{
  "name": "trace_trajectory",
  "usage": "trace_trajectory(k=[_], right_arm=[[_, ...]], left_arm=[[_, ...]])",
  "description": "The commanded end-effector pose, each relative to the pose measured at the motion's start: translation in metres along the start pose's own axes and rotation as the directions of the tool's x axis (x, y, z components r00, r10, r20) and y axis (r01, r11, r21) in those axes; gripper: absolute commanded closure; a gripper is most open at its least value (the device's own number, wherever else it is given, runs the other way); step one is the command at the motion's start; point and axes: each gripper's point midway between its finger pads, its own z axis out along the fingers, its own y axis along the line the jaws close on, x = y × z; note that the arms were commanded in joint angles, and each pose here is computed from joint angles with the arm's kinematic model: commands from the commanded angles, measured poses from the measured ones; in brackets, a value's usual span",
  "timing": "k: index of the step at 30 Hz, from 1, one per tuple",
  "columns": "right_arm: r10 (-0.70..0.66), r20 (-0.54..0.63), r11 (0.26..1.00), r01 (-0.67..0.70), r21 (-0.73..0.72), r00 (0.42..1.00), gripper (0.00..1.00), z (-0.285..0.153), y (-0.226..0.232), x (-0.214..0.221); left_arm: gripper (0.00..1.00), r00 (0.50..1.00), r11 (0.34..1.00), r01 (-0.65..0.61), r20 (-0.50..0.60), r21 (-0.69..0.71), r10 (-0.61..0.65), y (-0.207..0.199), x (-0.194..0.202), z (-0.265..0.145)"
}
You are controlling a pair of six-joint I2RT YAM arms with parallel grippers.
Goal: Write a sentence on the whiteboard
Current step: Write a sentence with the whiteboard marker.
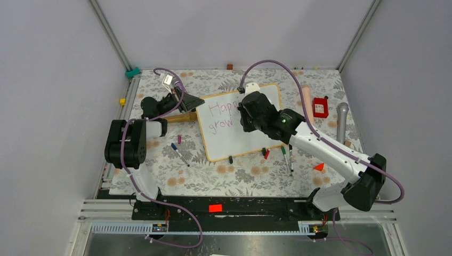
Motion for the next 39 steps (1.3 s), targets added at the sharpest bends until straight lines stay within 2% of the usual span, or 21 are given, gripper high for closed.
trace_trajectory(k=[1, 4, 8, 39], right_arm=[[0.080, 0.028, 0.994, -0.082, 0.078, 0.996, 1.00, 0.007, -0.013, 0.004], [0.126, 0.060, 0.980, -0.133, 0.146, 0.990, 1.00, 0.010, -0.025, 0.006], [0.173, 0.105, 0.974, -0.186, 0.132, 0.979, 1.00, 0.014, -0.021, 0.007], [0.046, 0.126, 0.990, -0.062, 0.126, 0.991, 1.00, 0.044, 0.003, -0.018]], left_arm=[[1.00, 0.995, 0.994, -0.092, -0.022, 0.063, 0.094, -0.018, -0.002, 0.003], [1.00, 0.995, 0.994, -0.091, -0.022, 0.063, 0.092, -0.018, -0.002, 0.004], [1.00, 0.995, 0.994, -0.091, -0.023, 0.063, 0.093, -0.018, -0.001, 0.004], [1.00, 0.995, 0.994, -0.090, -0.034, 0.068, 0.092, -0.021, 0.002, 0.002]])
